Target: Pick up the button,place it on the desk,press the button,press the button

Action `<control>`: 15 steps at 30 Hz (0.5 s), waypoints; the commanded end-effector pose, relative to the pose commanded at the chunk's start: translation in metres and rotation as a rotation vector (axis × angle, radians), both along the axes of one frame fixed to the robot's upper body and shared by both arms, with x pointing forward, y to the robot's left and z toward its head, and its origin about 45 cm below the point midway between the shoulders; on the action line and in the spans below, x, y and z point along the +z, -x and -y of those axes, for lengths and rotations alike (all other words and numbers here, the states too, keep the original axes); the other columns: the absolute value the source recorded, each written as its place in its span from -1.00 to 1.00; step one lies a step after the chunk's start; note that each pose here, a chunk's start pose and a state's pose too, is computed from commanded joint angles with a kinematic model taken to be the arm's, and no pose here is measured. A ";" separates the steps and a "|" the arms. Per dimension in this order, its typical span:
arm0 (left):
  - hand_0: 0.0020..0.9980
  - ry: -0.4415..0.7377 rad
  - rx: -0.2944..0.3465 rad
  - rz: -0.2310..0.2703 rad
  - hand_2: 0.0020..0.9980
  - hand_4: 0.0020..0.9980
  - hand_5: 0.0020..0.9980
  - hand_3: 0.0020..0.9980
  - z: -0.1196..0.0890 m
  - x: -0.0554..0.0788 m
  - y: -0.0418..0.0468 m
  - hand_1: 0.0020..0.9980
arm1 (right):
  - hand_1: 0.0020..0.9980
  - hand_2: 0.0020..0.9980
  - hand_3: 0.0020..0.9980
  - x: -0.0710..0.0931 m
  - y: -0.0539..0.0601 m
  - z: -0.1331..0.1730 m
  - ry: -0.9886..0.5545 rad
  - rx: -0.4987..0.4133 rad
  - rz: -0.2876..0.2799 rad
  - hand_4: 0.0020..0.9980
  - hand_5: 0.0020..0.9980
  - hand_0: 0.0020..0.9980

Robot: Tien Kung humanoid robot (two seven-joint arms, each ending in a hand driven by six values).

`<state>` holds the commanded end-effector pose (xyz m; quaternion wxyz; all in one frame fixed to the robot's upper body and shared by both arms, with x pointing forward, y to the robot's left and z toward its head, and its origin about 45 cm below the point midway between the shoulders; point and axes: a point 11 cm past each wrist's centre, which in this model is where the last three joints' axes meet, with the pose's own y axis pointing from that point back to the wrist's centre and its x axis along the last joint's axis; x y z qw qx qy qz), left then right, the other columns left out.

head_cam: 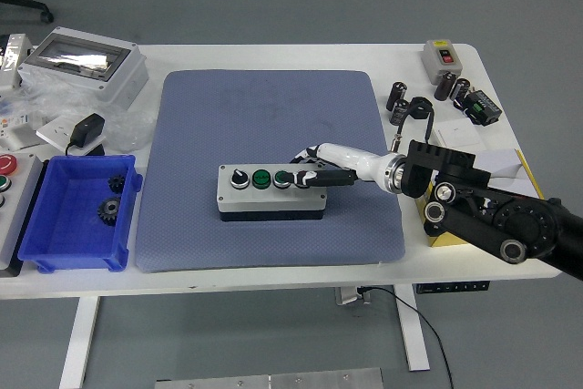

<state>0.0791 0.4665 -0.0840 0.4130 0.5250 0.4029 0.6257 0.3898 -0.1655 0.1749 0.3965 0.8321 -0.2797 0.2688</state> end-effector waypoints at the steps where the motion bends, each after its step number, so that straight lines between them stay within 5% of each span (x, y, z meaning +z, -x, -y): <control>1: -0.04 0.001 -0.001 0.000 -0.03 -1.00 -1.00 0.55 0.000 0.000 -0.0001 -0.04 | 0.59 0.61 0.72 -0.001 0.001 0.000 -0.002 -0.001 -0.001 0.87 1.00 0.85; 10: -0.03 0.002 0.000 -0.002 -0.04 -1.00 -1.00 0.55 0.001 0.000 0.0005 -0.05 | 0.59 0.61 0.71 -0.005 0.005 0.001 -0.012 -0.005 -0.002 0.87 1.00 0.86; 15: -0.03 0.002 -0.001 0.000 -0.04 -1.00 -1.00 0.55 0.001 0.000 -0.0004 -0.05 | 0.59 0.61 0.71 0.012 -0.005 0.003 -0.061 -0.038 0.098 0.87 1.00 0.85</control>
